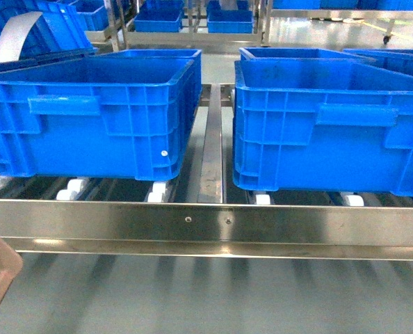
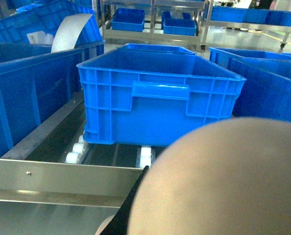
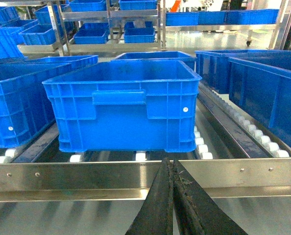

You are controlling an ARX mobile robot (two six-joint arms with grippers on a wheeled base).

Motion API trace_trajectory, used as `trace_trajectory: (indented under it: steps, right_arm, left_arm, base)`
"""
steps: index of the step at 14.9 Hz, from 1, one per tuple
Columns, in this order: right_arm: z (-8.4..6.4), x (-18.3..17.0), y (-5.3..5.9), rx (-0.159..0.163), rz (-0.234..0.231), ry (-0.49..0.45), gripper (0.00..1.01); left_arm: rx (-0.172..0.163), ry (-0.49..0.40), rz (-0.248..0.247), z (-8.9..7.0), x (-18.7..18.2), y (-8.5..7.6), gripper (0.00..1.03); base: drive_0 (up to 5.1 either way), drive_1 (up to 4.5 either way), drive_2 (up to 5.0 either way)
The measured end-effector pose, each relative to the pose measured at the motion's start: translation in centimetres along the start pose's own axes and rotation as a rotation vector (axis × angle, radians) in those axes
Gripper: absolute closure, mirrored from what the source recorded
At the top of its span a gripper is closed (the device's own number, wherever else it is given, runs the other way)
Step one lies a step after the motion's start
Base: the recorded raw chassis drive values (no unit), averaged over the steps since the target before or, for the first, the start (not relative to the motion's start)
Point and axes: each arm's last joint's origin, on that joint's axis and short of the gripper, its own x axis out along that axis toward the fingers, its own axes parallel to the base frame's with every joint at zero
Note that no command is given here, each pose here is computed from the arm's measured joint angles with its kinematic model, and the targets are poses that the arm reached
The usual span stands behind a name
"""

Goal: Place part in tray to right shelf

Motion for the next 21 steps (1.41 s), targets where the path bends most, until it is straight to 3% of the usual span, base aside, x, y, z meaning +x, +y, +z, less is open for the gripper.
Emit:
trace_trajectory:
  steps: [6,16,18,20,21]
  right_arm:
    - [0.0,0.0,0.0,0.000,0.000,0.000,0.99]
    - [0.0,0.0,0.0,0.000,0.000,0.000,0.99]
    - [0.0,0.0,0.0,0.000,0.000,0.000,0.99]
    - [0.0,0.0,0.0,0.000,0.000,-0.001,0.99]
    - [0.0,0.0,0.0,0.000,0.000,0.000,0.99]
  left_arm:
    - [0.000,-0.034,-0.001,-0.2,-1.5,0.0,0.90]
    - [0.000,-0.032,-0.001,-0.3,-3.0,0.0,0.90]
    - [0.002,0.018,-0.003,-0.9,-3.8,0.0,0.90]
    - [0.002,-0.032,-0.001,-0.6,-4.1,0.0,0.90]
    - [0.000,-0.010,-0.001,-0.8,-4.1,0.0,0.90]
  base:
    - [0.0,0.00,0.0]
    - [0.0,0.00,0.0]
    - [0.0,0.00,0.0]
    - [0.0,0.00,0.0]
    - [0.0,0.00,0.0]
